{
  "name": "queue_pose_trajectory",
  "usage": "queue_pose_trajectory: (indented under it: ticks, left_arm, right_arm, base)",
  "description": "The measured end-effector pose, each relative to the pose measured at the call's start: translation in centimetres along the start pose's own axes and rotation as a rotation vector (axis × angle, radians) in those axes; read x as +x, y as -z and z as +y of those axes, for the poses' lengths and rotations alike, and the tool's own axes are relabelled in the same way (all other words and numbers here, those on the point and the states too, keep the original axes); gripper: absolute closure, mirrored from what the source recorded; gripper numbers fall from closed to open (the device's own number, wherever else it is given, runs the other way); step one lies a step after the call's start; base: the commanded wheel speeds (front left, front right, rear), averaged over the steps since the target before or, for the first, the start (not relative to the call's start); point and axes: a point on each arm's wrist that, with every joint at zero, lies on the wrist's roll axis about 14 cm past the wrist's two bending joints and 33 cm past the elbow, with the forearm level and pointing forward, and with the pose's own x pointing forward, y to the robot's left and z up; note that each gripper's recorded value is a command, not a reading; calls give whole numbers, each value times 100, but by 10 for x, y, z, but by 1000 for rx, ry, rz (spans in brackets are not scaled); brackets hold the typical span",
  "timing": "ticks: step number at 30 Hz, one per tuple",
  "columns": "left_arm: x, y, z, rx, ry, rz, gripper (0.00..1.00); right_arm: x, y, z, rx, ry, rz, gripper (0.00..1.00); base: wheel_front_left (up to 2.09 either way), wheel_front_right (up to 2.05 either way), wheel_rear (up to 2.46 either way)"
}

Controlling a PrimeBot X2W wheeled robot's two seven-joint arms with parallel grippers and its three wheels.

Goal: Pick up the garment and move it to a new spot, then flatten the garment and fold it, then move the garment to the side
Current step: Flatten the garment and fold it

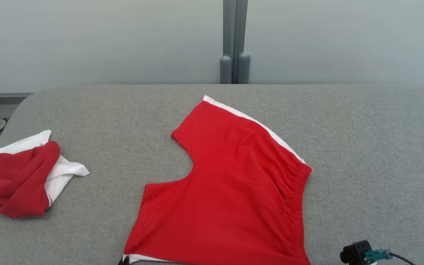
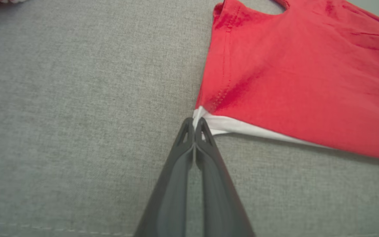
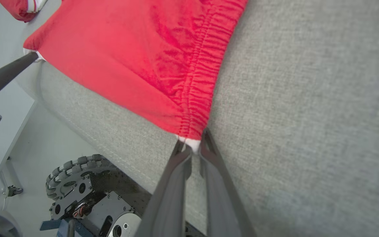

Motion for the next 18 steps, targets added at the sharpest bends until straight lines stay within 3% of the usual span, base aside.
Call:
queue_pose_trajectory:
  ticks: [7,11,18]
  left_arm:
    - [-17,10,5,4,-12,3,100]
    - [-12,-14,3,33,3,-66,100]
    - [26,-102,-29,151,126,-270,100]
  right_arm:
    - [-14,13,11,5,-29,22,100]
    - [-13,9,17,23,-53,19,100]
    - [-2,-65,4,190,-37,-185,100]
  base:
    - [0,0,0]
    - [0,0,0]
    - [0,0,0]
